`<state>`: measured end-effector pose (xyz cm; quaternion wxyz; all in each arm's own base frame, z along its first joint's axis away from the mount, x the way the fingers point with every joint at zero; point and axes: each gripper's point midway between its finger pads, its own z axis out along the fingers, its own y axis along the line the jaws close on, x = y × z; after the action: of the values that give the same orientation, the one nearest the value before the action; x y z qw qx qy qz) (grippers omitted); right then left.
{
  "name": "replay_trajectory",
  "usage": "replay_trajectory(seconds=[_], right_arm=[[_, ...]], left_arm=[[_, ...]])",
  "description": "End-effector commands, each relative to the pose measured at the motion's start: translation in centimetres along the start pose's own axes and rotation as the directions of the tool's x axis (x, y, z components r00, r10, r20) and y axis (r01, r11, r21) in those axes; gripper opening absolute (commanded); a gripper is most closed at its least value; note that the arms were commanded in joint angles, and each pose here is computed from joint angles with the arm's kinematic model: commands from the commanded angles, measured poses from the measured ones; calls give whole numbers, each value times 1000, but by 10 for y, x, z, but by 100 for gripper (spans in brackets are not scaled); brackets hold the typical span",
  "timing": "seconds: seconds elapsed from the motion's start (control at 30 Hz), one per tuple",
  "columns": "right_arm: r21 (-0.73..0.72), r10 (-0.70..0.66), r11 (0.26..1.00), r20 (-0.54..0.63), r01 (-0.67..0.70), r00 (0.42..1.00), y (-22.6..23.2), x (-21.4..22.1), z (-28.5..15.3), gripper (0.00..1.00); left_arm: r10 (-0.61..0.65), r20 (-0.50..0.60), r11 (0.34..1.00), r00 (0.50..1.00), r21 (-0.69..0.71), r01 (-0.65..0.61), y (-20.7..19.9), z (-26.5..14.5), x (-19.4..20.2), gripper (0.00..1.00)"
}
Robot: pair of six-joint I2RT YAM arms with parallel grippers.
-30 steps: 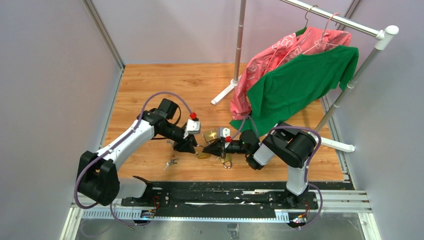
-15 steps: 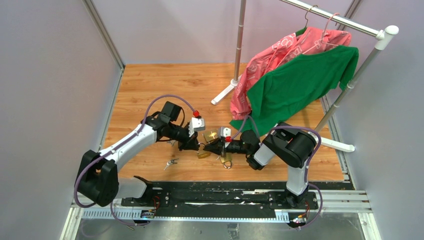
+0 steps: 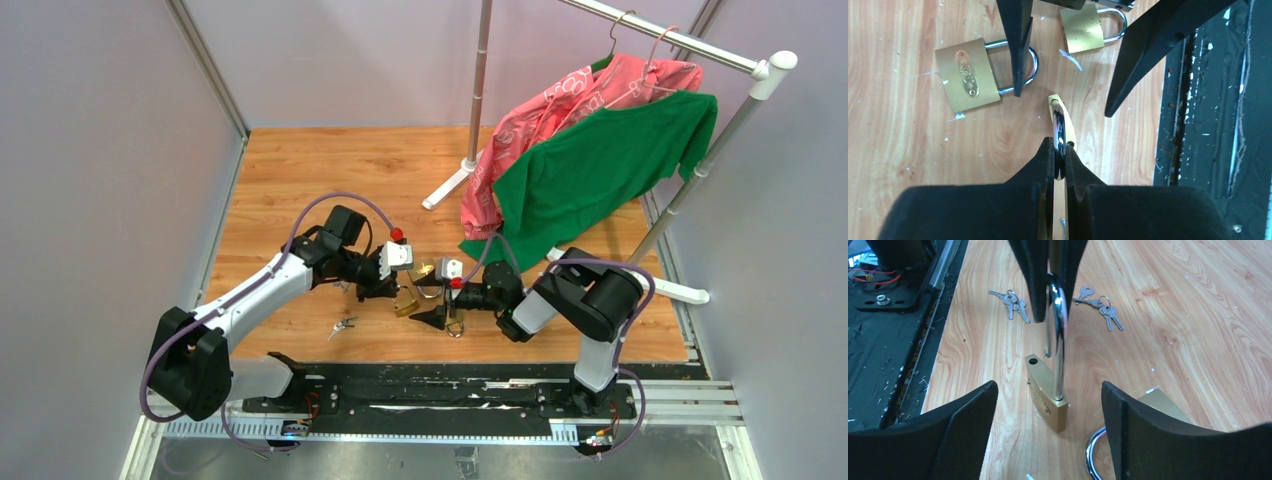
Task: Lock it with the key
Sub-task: Lock the lock.
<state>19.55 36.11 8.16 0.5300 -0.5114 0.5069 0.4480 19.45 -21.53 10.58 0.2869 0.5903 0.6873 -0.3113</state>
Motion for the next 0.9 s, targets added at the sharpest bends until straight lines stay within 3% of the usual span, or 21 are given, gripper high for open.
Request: replay_trajectory(seconds=[0.0, 0.1, 0.23, 0.63, 0.73, 0.87], right_arm=[[-36, -23, 999, -55, 21, 998, 4, 6, -5, 79], [-36, -28, 999, -77, 26, 997, 4, 12, -4, 76], [-88, -51, 995, -103, 42, 993, 5, 22, 3, 62], [-220, -40, 975, -87, 20, 995, 31, 29, 23, 54], [-234, -30, 972, -94, 8, 995, 36, 36, 30, 44], [-165, -35, 986, -38, 28, 999, 24, 30, 35, 23]], left_arm=[[87, -36, 996, 995, 4, -87, 3, -3, 3, 0], [111, -46, 993, 993, 41, -109, -6, -2, 2, 0], [31, -57, 998, 998, 57, -28, -14, -7, -5, 0], [-1, -37, 1000, 999, 29, 2, -8, -6, -12, 0], [0, -34, 1000, 999, 28, 1, -7, -6, -14, 0], [-59, -43, 998, 997, 25, 60, -10, -5, -11, 0]])
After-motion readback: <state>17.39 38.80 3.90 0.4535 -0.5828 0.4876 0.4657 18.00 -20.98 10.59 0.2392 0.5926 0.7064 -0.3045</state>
